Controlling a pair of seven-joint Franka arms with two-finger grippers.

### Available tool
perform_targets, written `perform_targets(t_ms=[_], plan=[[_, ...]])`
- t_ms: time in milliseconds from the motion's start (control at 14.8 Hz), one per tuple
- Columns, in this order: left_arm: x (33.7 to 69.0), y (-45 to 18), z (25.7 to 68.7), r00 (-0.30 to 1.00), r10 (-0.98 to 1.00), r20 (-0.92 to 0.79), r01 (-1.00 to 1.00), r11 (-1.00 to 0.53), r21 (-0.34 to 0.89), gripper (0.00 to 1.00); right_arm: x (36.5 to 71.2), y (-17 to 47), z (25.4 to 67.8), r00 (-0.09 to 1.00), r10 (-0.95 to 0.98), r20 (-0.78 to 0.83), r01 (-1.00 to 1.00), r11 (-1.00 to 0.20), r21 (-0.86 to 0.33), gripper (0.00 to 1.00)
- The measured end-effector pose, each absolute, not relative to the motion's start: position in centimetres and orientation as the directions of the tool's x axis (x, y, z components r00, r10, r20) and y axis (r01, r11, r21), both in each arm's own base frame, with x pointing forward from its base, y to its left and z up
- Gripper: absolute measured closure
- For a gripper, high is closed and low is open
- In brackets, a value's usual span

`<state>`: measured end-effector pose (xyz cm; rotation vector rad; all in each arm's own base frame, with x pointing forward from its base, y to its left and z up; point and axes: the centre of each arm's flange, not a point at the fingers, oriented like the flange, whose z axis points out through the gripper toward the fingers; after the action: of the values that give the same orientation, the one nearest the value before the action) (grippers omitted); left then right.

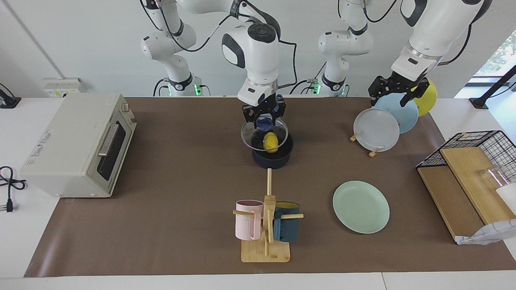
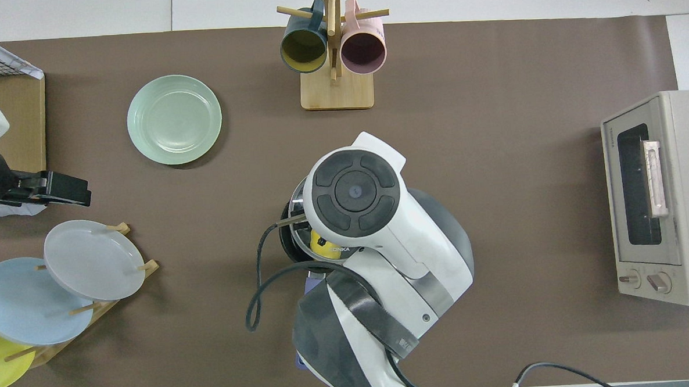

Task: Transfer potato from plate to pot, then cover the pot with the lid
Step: 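Lift the glass lid with the right gripper while the left gripper withdraws, then lower the glass lid onto the black pot with the right gripper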

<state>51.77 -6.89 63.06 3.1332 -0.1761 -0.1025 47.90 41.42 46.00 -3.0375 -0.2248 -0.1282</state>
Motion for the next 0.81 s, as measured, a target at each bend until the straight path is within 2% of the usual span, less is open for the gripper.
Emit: perform_targets(t_ms=[814], plan=[[52.7,-7.1,64.6,0.992,-0.112,-0.054,-0.112,-0.994,0.015,0.0,46.9,41.8,43.9,0.99,0.144,0.001,0.144,-0.985,-0.095,0.34]])
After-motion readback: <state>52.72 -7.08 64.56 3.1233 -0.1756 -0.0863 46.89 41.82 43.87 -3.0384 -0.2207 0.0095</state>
